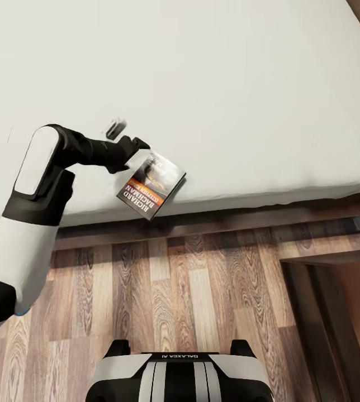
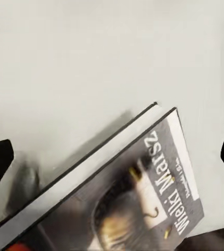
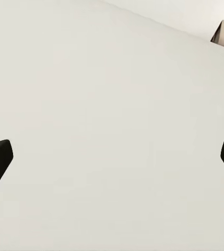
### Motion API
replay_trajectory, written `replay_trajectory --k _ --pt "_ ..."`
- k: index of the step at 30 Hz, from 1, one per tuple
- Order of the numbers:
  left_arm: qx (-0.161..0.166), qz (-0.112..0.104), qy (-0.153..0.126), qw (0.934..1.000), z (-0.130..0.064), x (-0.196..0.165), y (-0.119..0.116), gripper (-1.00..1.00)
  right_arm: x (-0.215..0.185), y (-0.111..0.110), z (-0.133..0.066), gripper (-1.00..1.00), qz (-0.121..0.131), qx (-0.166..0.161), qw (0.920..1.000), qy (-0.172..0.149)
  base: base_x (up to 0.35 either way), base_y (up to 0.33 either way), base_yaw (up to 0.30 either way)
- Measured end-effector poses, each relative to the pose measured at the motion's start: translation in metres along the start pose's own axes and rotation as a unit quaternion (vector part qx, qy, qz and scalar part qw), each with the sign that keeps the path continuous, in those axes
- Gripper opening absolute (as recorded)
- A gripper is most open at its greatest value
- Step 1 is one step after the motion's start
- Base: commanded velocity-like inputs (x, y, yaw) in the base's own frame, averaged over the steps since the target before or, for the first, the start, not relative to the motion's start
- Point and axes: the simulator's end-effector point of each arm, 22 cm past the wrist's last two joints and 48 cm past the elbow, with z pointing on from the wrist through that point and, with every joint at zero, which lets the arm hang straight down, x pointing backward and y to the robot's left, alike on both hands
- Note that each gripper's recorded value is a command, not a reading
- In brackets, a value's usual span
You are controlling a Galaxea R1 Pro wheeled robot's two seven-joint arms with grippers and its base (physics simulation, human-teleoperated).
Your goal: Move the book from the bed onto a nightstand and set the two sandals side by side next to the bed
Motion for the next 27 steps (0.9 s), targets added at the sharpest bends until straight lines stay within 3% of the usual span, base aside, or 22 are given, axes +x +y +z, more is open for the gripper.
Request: replay_trajectory --k 5,7,11,13,18,19,20,26,27 --pt "0.028 0.009 -0.07 0.9971 -0.055 -0.047 -0.013 1.0 0.004 0.002 0.002 1.0 0.0 -0.002 1.0 0.004 0.0 0.0 0.0" --pt "0.032 0.01 -0.088 0.9955 -0.076 -0.06 -0.014 1.0 0.021 0.014 0.01 1.0 0.01 -0.015 0.9997 0.016 0.0 0.0 0.0" --pt "0.05 0.004 -0.084 0.9952 -0.093 -0.065 -0.014 1.0 0.057 0.054 0.033 1.0 0.043 -0.05 0.9972 0.035 0.0 0.0 0.0" --pt "0.057 0.002 -0.077 0.9953 -0.103 -0.067 -0.009 1.0 0.087 0.085 0.048 1.0 0.09 -0.069 0.9927 0.043 0.0 0.0 -0.005" --pt "0.058 0.001 -0.076 0.9954 -0.11 -0.069 -0.004 1.0 0.129 0.105 0.051 1.0 0.146 -0.08 0.9842 0.06 0.0 0.0 -0.038" --pt "0.058 0.001 -0.075 0.9955 -0.112 -0.07 -0.002 1.0 0.141 0.117 0.053 1.0 0.174 -0.087 0.979 0.061 0.0 0.0 -0.035" --pt "0.058 0.001 -0.076 0.9954 -0.112 -0.07 -0.003 1.0 0.141 0.117 0.052 1.0 0.175 -0.087 0.9788 0.061 0.0 0.0 -0.028" --pt "0.056 0.007 -0.07 0.996 -0.114 -0.065 -0.003 1.0 0.172 0.136 0.049 1.0 0.247 -0.092 0.9626 0.065 0.0 0.0 -0.014" --pt "0.056 0.007 -0.07 0.9959 -0.115 -0.066 -0.003 1.0 0.171 0.136 0.049 1.0 0.247 -0.092 0.9625 0.064 0.0 0.0 -0.007"
